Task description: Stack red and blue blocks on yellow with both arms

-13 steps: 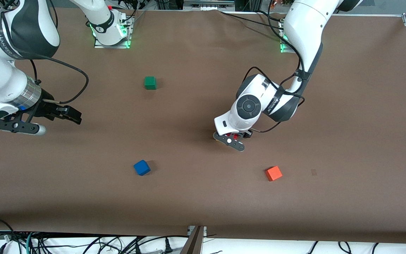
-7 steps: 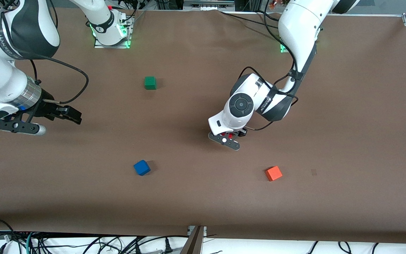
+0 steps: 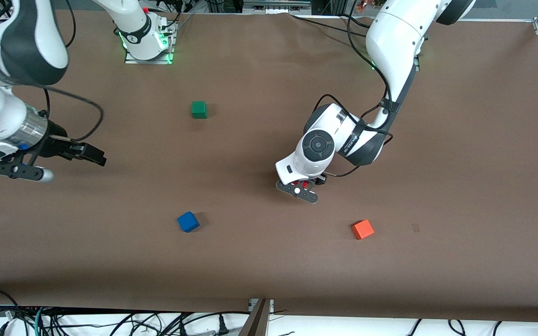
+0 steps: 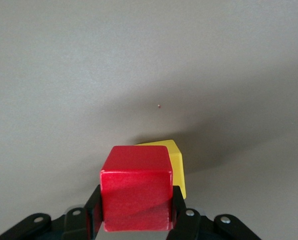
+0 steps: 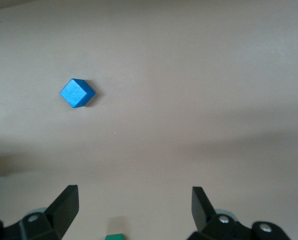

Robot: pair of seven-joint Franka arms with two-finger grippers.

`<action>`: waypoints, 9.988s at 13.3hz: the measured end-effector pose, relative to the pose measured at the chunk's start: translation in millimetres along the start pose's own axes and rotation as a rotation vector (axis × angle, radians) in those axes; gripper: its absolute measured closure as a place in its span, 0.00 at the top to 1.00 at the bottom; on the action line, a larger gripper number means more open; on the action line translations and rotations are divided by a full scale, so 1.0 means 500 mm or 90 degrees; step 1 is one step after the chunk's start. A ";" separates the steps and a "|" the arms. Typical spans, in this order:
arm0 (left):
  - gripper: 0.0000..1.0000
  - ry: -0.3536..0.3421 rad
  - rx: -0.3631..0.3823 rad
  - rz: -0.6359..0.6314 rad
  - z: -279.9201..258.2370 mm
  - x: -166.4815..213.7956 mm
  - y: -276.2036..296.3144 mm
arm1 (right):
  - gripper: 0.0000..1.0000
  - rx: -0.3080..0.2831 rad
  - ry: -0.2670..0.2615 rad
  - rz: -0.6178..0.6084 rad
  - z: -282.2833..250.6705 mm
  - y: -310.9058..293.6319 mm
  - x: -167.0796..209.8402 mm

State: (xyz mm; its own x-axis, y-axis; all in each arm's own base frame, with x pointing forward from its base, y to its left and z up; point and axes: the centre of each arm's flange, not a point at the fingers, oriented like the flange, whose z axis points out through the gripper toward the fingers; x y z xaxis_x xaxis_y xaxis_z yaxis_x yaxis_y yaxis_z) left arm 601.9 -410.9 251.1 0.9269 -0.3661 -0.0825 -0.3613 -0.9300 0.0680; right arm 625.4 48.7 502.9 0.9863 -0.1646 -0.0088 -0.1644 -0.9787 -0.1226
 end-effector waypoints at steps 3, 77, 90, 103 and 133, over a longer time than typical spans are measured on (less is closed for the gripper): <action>0.56 -0.001 0.003 0.009 0.001 -0.004 0.023 | 1.00 0.008 0.004 -0.011 -0.005 0.012 0.004; 1.00 0.023 -0.004 -0.281 -0.676 -0.389 -0.782 | 1.00 -0.040 0.025 -0.022 0.011 -0.063 -0.004; 1.00 0.019 -0.001 -0.284 -0.658 -0.385 -0.794 | 1.00 -0.050 0.057 -0.228 0.317 -0.362 0.065; 1.00 -0.004 -0.006 -0.281 -0.611 -0.361 -0.798 | 1.00 -0.069 0.084 -0.340 0.604 -0.384 0.123; 1.00 0.018 -0.001 -0.283 -0.636 -0.358 -0.804 | 0.55 0.000 0.055 0.031 0.468 -0.951 -0.333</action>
State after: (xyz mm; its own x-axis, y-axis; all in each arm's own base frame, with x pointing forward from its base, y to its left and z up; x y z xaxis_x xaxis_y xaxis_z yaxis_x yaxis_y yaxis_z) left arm 613.5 39.1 554.6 0.9945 0.0707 -0.0774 0.0734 -0.9967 0.0335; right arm 541.9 570.4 330.4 0.9726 -0.2216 0.0707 -0.2119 -0.9695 -0.1235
